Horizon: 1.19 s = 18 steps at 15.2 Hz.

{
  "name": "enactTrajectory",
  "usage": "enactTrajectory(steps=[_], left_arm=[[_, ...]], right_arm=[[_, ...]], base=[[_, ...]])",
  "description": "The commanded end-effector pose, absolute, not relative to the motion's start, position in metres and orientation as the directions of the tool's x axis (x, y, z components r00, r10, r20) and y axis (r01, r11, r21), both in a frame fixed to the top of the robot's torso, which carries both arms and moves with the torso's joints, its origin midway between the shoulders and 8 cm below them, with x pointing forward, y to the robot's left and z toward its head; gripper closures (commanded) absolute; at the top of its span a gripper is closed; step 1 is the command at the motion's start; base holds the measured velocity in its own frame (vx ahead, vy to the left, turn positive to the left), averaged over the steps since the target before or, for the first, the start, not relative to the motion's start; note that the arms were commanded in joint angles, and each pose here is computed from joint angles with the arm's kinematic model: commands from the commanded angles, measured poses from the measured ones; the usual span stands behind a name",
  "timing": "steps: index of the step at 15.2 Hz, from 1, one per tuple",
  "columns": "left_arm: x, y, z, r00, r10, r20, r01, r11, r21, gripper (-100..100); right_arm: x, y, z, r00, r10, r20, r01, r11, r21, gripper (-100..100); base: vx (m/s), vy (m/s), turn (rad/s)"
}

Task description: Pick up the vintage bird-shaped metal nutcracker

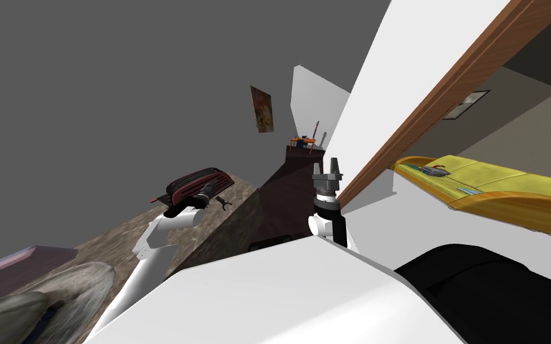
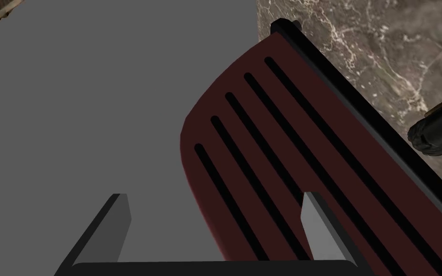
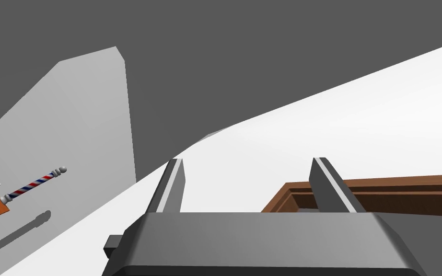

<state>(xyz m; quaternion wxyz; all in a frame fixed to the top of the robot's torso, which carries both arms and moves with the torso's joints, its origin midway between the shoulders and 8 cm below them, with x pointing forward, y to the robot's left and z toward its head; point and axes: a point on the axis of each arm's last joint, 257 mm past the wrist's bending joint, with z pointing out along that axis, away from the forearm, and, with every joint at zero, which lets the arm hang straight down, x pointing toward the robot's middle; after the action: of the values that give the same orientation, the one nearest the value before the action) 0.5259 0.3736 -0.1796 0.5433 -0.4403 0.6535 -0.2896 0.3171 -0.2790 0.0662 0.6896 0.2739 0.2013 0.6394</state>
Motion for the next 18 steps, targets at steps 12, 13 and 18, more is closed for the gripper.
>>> enactTrajectory(steps=[12,13,18], left_arm=[[0.536,0.387,-0.216,-0.096,-0.91,-0.404,-0.454,0.402,-0.795,-100],[0.534,0.387,-0.221,-0.102,-0.91,-0.401,-0.472,0.399,-0.786,-100],[0.531,0.388,-0.234,-0.127,-0.916,-0.379,-0.53,0.386,-0.755,-100]], right_arm=[[0.317,-0.279,0.066,0.101,0.992,0.073,-0.772,0.032,0.635,0],[0.317,-0.279,0.066,0.101,0.992,0.073,-0.772,0.032,0.635,0],[0.317,-0.279,0.066,0.101,0.992,0.073,-0.772,0.032,0.635,0]], base=[[-0.009,0.021,-0.027],[-0.012,0.033,-0.043],[-0.011,0.024,-0.024]])
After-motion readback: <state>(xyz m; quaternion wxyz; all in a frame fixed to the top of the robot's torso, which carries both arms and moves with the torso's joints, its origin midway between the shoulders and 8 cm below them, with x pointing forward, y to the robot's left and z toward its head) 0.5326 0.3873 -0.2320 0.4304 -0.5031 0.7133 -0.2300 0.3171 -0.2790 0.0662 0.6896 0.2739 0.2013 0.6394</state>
